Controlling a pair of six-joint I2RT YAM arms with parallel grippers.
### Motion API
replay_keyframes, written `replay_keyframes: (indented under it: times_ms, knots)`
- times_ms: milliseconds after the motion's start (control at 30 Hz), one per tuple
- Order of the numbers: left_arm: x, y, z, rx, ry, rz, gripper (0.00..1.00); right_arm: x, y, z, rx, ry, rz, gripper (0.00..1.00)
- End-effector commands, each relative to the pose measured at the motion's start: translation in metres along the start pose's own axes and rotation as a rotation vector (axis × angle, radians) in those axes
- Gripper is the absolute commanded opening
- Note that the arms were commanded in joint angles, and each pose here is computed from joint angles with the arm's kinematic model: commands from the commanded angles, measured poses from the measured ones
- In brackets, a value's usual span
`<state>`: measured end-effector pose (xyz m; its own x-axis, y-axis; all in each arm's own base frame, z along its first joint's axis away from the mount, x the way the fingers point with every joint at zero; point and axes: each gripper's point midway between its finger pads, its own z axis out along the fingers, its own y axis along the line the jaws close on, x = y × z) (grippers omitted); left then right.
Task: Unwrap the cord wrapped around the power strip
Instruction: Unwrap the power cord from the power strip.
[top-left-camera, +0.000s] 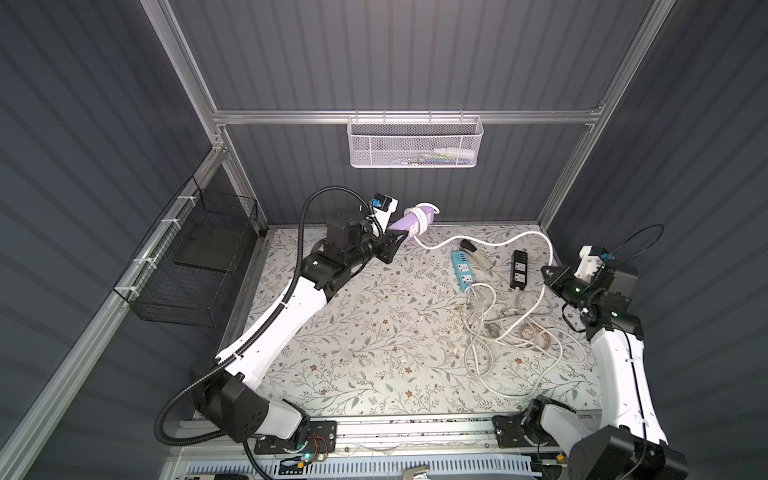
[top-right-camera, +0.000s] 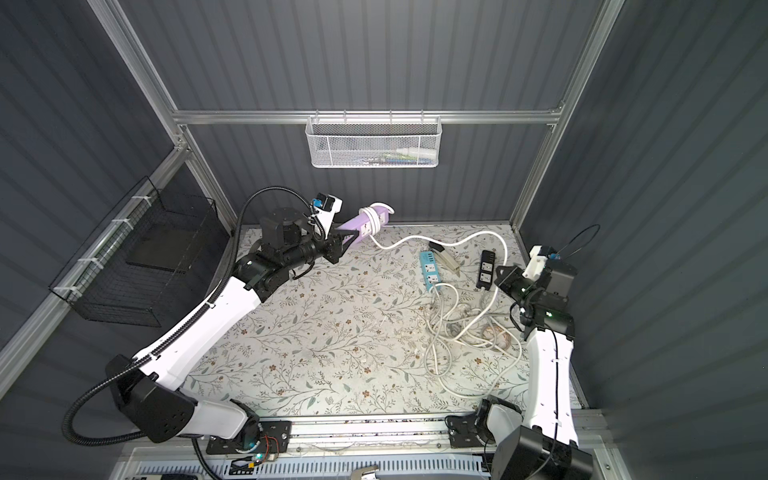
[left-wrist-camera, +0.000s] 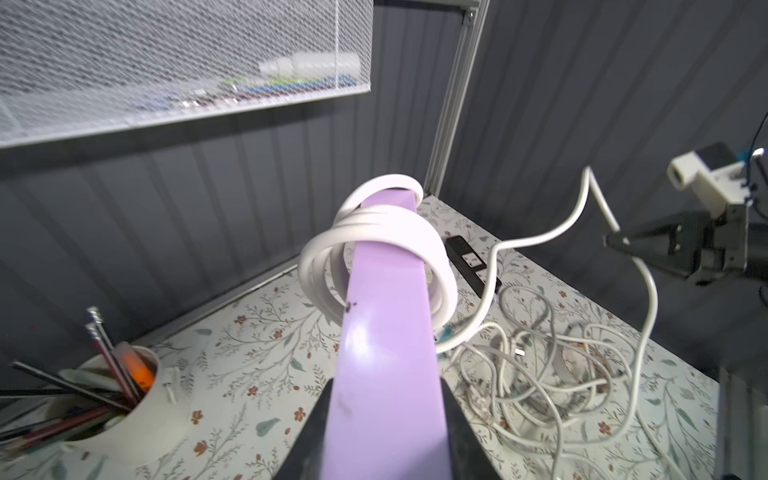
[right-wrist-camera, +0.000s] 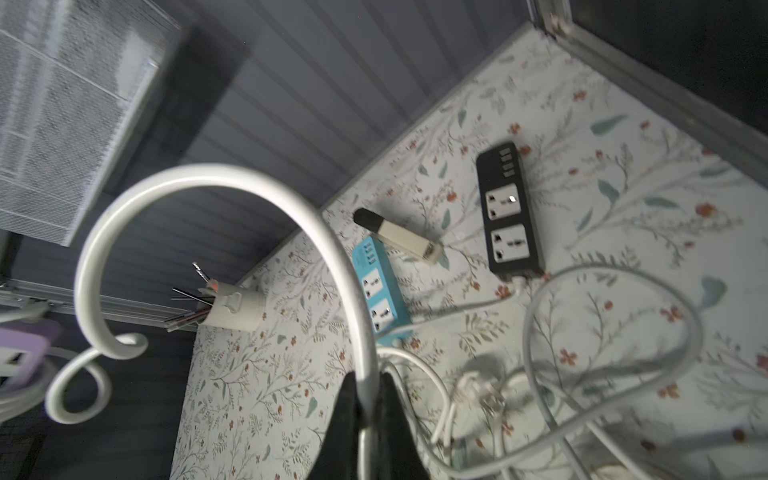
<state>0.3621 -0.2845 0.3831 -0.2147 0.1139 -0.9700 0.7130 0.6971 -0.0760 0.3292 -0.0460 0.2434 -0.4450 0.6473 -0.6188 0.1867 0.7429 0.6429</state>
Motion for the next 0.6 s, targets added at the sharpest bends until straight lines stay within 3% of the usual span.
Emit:
replay_keyframes:
  times_ms: [0,133,167,300,567]
  knots:
    - [-0.030,0.013,-0.017,-0.098,-0.118,0.061,0.00,0.016,-0.028,0.007,0.079,0.004,0.078,0.00]
    - [-0.043,0.012,-0.028,-0.112,-0.161,0.071,0.00,0.042,-0.056,0.019,0.130,0.031,0.168,0.00]
    - [-0.030,0.014,-0.026,-0.114,-0.139,0.067,0.00,0.049,-0.062,0.022,0.141,0.039,0.194,0.00]
    - [-0.034,0.012,-0.031,-0.114,-0.159,0.070,0.00,0.073,-0.088,0.030,0.198,0.055,0.275,0.00]
    - [-0.036,0.010,-0.033,-0.102,-0.170,0.065,0.00,0.097,-0.126,0.035,0.334,0.067,0.371,0.00]
